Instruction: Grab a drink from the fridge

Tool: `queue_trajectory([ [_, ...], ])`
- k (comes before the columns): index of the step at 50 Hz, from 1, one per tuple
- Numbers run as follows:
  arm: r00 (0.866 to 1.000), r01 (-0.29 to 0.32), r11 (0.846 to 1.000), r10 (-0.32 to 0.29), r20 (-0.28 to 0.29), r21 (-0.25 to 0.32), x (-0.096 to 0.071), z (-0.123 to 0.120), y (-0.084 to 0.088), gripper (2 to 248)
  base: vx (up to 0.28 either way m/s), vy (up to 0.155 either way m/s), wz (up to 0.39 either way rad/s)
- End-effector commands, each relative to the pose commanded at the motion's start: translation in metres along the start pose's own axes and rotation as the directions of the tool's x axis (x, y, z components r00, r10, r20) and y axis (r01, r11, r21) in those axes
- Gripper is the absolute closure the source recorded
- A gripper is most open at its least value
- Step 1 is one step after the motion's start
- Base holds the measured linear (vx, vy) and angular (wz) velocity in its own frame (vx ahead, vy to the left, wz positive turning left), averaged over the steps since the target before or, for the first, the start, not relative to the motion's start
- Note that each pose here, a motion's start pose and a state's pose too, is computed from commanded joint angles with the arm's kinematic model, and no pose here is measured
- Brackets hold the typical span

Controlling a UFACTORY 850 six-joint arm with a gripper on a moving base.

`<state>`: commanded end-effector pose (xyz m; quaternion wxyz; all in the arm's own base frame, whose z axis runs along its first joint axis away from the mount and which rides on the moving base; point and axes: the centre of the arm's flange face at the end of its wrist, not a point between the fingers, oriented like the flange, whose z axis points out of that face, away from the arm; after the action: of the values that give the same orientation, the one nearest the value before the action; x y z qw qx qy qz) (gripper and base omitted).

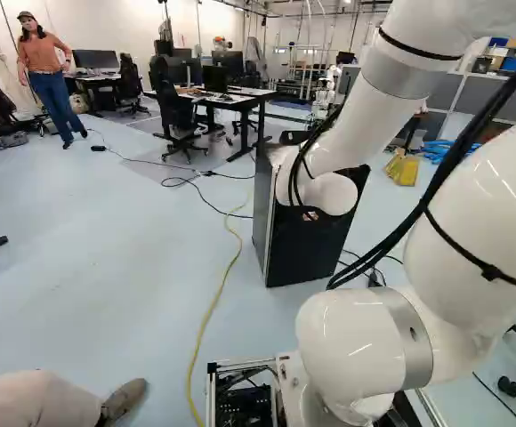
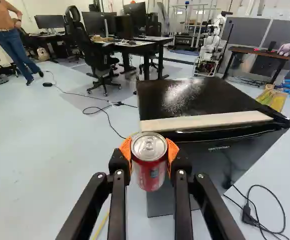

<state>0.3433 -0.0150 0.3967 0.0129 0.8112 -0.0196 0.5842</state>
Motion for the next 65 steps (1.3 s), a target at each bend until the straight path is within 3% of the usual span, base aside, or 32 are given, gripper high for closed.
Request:
queue_trajectory([
  [33,1.000,0.013,0.999,-0.014,0.007,0.035,-0.042,-0.048,-0.010,159,0.000,0.000,0.000],
  [65,1.000,0.017,0.999,-0.017,0.009,0.044,-0.053,-0.060,-0.011,159,0.000,0.000,0.000],
])
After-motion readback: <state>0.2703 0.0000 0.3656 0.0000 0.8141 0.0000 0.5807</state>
